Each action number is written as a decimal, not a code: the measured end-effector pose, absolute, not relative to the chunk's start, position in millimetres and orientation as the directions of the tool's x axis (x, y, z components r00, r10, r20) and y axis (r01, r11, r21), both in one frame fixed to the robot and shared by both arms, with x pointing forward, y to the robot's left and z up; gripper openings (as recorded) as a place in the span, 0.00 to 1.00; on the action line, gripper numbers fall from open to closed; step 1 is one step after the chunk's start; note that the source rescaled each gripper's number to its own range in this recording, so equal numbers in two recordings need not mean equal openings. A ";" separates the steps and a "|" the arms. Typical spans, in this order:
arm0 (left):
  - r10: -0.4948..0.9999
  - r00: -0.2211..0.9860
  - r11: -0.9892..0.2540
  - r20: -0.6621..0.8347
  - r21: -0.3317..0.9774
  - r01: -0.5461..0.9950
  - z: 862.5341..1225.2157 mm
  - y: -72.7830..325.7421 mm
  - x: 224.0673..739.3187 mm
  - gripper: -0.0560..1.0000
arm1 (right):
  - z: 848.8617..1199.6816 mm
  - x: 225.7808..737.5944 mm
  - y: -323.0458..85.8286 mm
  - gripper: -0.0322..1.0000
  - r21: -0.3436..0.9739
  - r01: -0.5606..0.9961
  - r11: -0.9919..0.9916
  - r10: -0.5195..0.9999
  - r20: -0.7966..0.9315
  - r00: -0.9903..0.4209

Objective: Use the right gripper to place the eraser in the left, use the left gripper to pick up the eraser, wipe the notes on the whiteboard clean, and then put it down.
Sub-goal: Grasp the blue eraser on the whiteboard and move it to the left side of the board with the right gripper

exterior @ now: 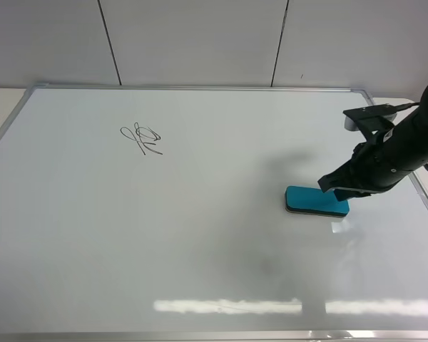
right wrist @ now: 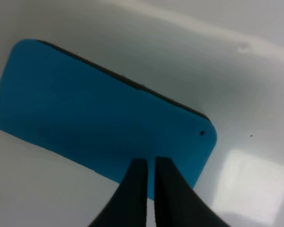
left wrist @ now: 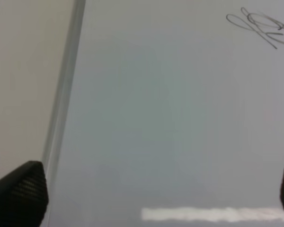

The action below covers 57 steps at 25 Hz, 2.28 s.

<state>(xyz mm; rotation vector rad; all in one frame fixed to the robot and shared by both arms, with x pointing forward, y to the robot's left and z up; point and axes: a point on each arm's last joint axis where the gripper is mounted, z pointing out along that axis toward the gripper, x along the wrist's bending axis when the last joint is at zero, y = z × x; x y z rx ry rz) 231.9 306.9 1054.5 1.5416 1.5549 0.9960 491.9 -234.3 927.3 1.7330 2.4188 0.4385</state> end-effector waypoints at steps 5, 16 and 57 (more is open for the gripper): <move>0.999 -0.026 -0.014 0.028 0.896 0.443 1054.5 306.9 231.9 1.00 | 908.8 495.6 -226.7 0.03 0.282 0.905 0.320 0.936 0.056 -0.349; 0.999 -0.026 -0.014 0.028 0.896 0.443 1054.5 306.9 231.9 1.00 | 903.4 502.3 -224.4 0.03 0.309 0.894 0.324 0.934 0.044 -0.354; 0.999 -0.026 -0.014 0.028 0.896 0.443 1054.5 306.9 231.9 1.00 | 895.7 506.9 139.0 0.03 0.380 0.561 0.736 0.596 0.031 -0.802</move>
